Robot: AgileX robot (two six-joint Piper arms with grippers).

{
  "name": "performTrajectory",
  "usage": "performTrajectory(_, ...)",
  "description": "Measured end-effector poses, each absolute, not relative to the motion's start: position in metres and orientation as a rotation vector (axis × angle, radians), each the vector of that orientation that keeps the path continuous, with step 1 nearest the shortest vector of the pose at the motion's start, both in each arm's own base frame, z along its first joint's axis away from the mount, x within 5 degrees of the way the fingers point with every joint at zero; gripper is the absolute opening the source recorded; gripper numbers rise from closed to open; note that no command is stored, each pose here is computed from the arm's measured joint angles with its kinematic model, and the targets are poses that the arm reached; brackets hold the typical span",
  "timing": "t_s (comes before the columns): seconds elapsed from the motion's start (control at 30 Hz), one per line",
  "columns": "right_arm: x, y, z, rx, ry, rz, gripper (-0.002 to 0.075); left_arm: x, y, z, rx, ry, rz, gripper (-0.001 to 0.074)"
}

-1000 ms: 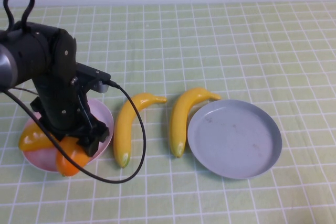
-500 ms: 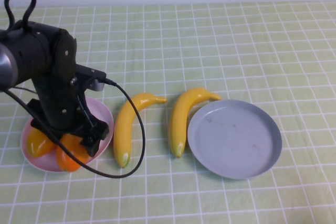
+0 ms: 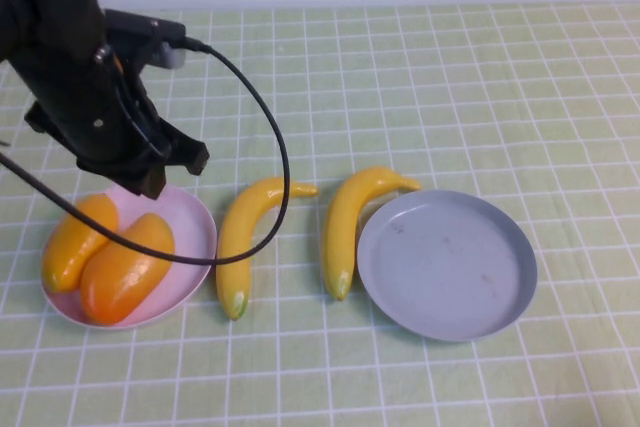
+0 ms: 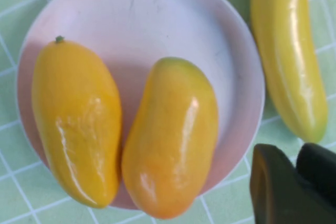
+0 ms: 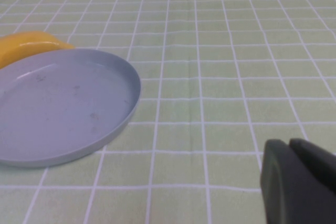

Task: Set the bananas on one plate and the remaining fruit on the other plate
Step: Put another type of fruit in the right plate

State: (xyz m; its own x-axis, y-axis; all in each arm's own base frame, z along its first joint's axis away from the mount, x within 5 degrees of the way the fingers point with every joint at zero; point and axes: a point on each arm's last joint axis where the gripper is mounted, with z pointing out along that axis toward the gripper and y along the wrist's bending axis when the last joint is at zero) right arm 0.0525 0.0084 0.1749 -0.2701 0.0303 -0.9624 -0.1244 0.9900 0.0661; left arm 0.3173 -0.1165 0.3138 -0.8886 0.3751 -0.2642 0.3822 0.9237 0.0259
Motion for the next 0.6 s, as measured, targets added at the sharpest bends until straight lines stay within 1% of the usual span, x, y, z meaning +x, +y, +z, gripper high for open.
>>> performTrajectory(0.07,0.053,0.008,0.175,-0.069,1.839,0.148,-0.0017,0.308,-0.113,0.33,0.555,2.773,-0.051,0.0036)
performTrajectory(0.13,0.053,0.008,0.175,-0.069,1.839,0.148,-0.0017,0.296,-0.109,0.35,0.539,2.703,-0.076,0.0015)
performTrajectory(0.23,0.053,0.008,0.175,-0.069,1.839,0.148,-0.0017,0.276,-0.105,0.377,0.504,2.563,-0.145,0.0004)
performTrajectory(0.37,0.053,0.008,0.175,-0.069,1.839,0.148,-0.0017,0.238,-0.093,0.396,0.463,2.399,-0.208,0.0001)
performTrajectory(0.47,0.053,0.008,0.175,-0.069,1.839,0.148,-0.0017,0.208,-0.082,0.393,0.441,2.306,-0.226,0.0001)
performTrajectory(0.53,0.053,0.008,0.175,-0.069,1.839,0.148,-0.0017,0.191,-0.075,0.385,0.429,2.258,-0.234,0.0)
performTrajectory(0.6,0.053,0.008,0.175,-0.069,1.839,0.148,-0.0017,0.174,-0.069,0.369,0.413,2.223,-0.247,0.0)
